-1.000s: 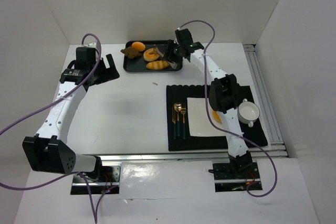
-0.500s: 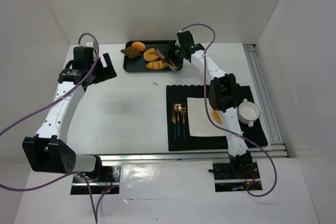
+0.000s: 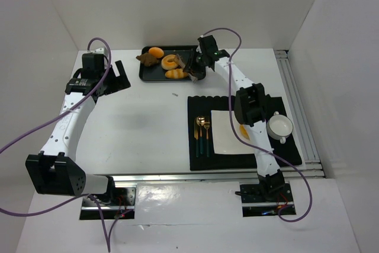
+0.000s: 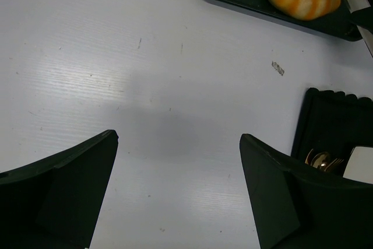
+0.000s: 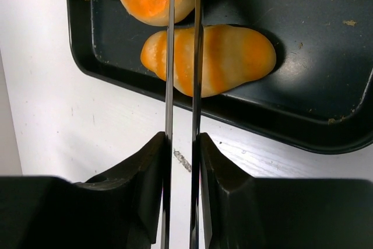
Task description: Place the bread
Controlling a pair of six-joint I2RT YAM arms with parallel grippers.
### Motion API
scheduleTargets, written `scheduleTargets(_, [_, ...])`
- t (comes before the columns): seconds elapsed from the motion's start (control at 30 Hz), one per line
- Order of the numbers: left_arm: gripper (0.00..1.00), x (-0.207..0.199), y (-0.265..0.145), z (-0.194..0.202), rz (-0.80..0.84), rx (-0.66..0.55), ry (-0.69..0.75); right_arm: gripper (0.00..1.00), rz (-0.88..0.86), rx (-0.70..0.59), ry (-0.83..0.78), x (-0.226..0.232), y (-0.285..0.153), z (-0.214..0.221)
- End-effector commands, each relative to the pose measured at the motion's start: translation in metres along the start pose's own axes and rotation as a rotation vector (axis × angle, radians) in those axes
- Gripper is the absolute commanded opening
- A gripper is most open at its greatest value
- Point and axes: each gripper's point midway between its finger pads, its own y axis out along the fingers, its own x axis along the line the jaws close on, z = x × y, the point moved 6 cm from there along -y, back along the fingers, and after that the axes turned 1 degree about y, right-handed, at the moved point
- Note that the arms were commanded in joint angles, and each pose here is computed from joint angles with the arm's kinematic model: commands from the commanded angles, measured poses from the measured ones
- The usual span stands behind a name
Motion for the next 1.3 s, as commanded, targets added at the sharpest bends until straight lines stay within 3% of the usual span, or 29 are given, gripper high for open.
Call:
scheduleTargets(0.0, [0.99, 0.002, 0.0, -0.007, -0.002, -0.033, 0.027, 0.28, -0.095, -0.123, -0.045, 0.04, -0.029, -0.031])
scheduleTargets(0.37, [0.99, -0.001, -0.001, -0.005, 0.024, -0.024, 0.019, 0.22, -0.163, -0.299, -0.079, 0.082, -0.113, -0.07])
scheduleTargets(0.53, [0.99, -0.003, -0.006, -0.004, 0.048, -0.027, 0.01, 0.22, -0.149, -0.287, -0.101, 0.085, -0.139, -0.06])
scheduleTargets(0.57, [0.99, -0.004, -0.009, -0.005, 0.051, -0.036, 0.01, 0.22, -0.146, -0.316, -0.119, 0.092, -0.163, -0.062])
scheduleTargets(0.67, [0.99, -0.005, -0.009, -0.005, 0.06, -0.033, 0.01, 0.21, -0.032, -0.258, -0.143, 0.068, -0.181, -0.03])
scheduleTargets(0.83, [0.99, -0.009, -0.015, -0.008, 0.094, -0.042, 0.011, 0.21, 0.184, -0.186, -0.151, 0.016, -0.263, 0.057])
scheduleTargets(0.93, [0.99, -0.01, -0.015, -0.008, 0.102, -0.039, 0.012, 0.21, 0.222, -0.132, -0.119, -0.002, -0.316, 0.113])
scheduleTargets(1.03, [0.99, -0.013, -0.018, -0.008, 0.124, -0.041, 0.013, 0.21, 0.258, -0.053, -0.046, -0.02, -0.334, 0.158])
scheduleTargets(1.27, [0.99, -0.011, -0.019, 0.001, 0.129, -0.024, -0.007, 0.21, 0.284, -0.017, 0.078, -0.038, -0.37, 0.219])
